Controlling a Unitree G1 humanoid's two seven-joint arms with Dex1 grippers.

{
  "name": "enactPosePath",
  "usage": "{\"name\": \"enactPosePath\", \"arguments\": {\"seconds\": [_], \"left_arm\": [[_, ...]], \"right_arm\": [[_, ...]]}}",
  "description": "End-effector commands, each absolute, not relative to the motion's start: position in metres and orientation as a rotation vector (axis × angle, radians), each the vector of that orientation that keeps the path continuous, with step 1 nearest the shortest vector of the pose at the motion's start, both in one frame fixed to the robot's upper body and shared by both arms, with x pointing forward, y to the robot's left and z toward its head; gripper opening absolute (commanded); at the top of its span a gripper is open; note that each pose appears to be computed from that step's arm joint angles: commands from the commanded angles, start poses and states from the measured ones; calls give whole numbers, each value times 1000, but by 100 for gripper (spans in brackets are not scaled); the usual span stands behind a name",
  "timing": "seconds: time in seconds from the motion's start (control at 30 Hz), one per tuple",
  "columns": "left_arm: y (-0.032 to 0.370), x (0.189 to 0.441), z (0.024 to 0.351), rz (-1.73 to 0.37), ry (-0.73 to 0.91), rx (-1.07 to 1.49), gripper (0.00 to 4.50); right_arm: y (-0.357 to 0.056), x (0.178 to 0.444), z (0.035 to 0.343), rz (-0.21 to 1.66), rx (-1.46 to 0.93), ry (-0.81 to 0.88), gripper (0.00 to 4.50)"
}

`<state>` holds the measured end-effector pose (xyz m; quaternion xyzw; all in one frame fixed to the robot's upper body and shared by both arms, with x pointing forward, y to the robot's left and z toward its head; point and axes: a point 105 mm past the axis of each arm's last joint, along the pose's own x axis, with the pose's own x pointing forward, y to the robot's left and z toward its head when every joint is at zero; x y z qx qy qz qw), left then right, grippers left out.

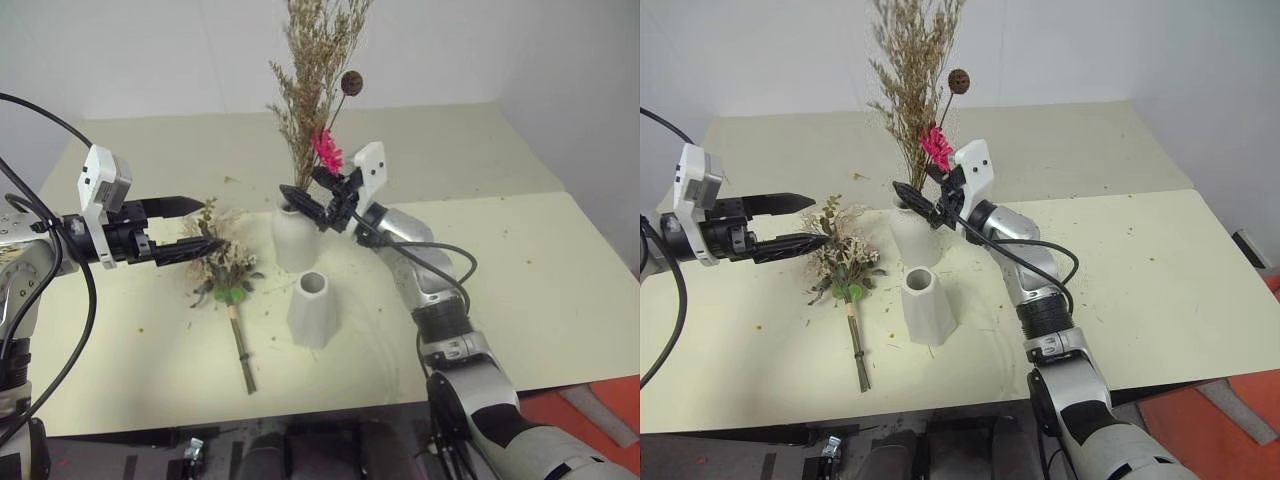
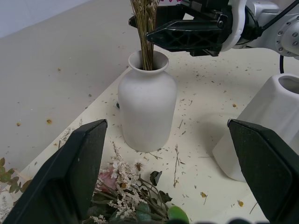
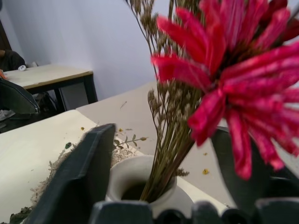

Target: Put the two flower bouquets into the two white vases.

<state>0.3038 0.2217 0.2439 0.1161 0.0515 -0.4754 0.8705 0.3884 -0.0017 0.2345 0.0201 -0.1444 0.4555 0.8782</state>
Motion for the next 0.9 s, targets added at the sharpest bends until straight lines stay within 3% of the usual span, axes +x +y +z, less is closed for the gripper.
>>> {"name": "enactPosePath", "arguments": {"seconds": [0.03,0.57,0.9], "left_arm": [[221,299,255,-991,66,267,450],[227,276,223,-863,249,210,450],[219,266,182,-726,665,135,450]], "right_arm": [[-2,375,253,979,-3,-399,449],[-51,342,255,1215,-268,-245,449],[-83,320,274,1480,-450,-183,449]]}}
